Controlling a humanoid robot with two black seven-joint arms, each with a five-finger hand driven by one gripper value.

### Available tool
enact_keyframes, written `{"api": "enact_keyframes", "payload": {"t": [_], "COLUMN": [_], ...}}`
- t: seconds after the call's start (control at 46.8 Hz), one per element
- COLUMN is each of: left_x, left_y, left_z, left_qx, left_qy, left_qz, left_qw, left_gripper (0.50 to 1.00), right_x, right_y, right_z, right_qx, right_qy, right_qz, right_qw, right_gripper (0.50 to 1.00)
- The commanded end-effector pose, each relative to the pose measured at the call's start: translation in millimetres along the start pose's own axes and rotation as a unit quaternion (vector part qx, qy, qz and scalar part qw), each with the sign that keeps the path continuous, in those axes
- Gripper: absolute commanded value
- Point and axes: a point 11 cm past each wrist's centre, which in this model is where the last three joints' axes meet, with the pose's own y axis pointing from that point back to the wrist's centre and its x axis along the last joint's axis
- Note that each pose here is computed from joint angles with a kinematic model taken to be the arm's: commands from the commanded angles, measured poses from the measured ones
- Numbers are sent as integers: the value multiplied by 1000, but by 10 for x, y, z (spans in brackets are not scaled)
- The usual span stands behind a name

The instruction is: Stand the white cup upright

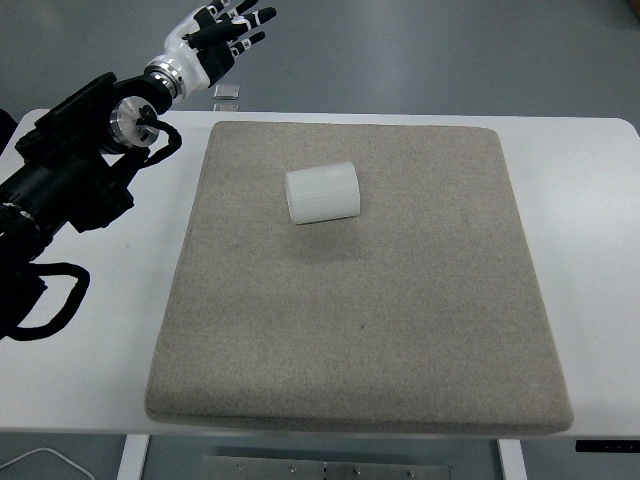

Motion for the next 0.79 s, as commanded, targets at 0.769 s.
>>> {"api": "enact_keyframes", "payload": {"t": [0.769], "left_x": [-728], "left_y": [305], "left_z": [-53], "left_qx": [191], "left_qy": [-481], "left_qz": [-139], "left_qw": [844], "left_gripper": [986], "right_x": [0], "right_y": [0], "right_z": [0], "right_qx": [0], "right_qy": [0], "right_qz": [0], "right_qw": [1000], "right_gripper": [930]}}
